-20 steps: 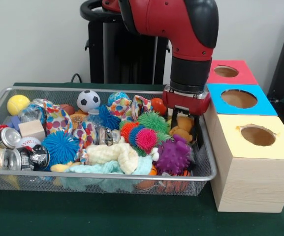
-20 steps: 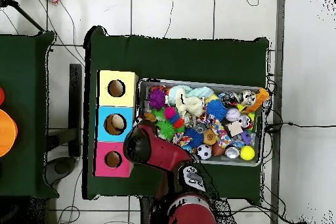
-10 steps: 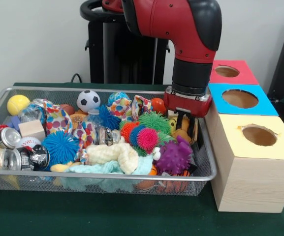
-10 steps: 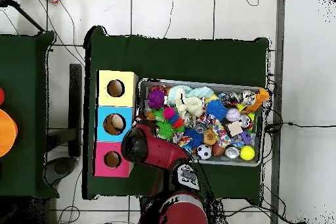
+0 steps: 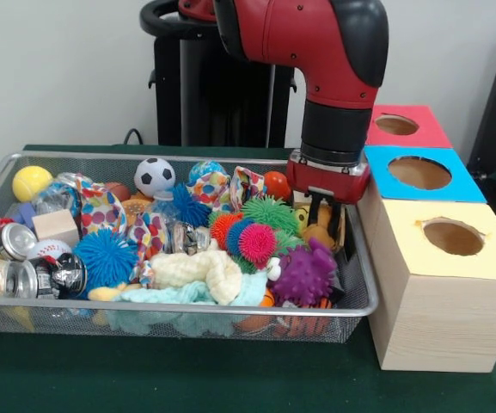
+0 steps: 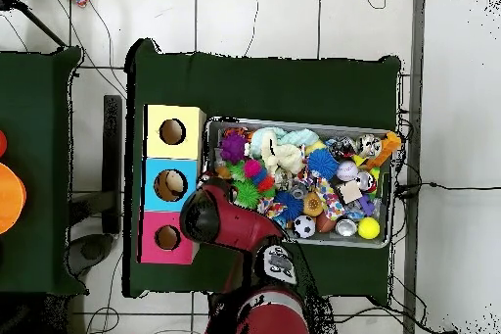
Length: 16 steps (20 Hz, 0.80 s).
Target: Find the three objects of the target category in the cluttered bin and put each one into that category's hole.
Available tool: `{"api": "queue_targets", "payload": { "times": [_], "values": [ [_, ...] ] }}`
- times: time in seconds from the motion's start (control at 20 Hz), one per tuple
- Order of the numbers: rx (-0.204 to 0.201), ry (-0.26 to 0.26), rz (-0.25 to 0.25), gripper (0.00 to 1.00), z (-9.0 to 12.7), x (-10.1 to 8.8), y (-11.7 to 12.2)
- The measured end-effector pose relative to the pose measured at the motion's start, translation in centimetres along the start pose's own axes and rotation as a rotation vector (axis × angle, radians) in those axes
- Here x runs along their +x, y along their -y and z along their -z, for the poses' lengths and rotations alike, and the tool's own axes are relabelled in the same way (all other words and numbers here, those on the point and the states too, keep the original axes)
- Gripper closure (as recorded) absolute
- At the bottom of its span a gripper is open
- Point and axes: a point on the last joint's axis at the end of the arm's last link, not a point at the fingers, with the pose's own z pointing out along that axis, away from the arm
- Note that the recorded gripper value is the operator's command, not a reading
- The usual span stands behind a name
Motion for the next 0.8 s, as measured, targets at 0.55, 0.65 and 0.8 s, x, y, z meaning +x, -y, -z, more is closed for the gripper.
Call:
{"api": "queue_targets", "payload": {
  "times": [0.55,0.65,0.8],
  "values": [
    [-0.043,0.064,-0.005,1.0,5.4,-2.9,-1.2],
    [-0.056,0.078,-0.016,1.0,6.5,-3.7,-1.2],
    [-0.069,0.091,-0.032,1.0,7.4,-4.8,-0.8]
  ]
}}
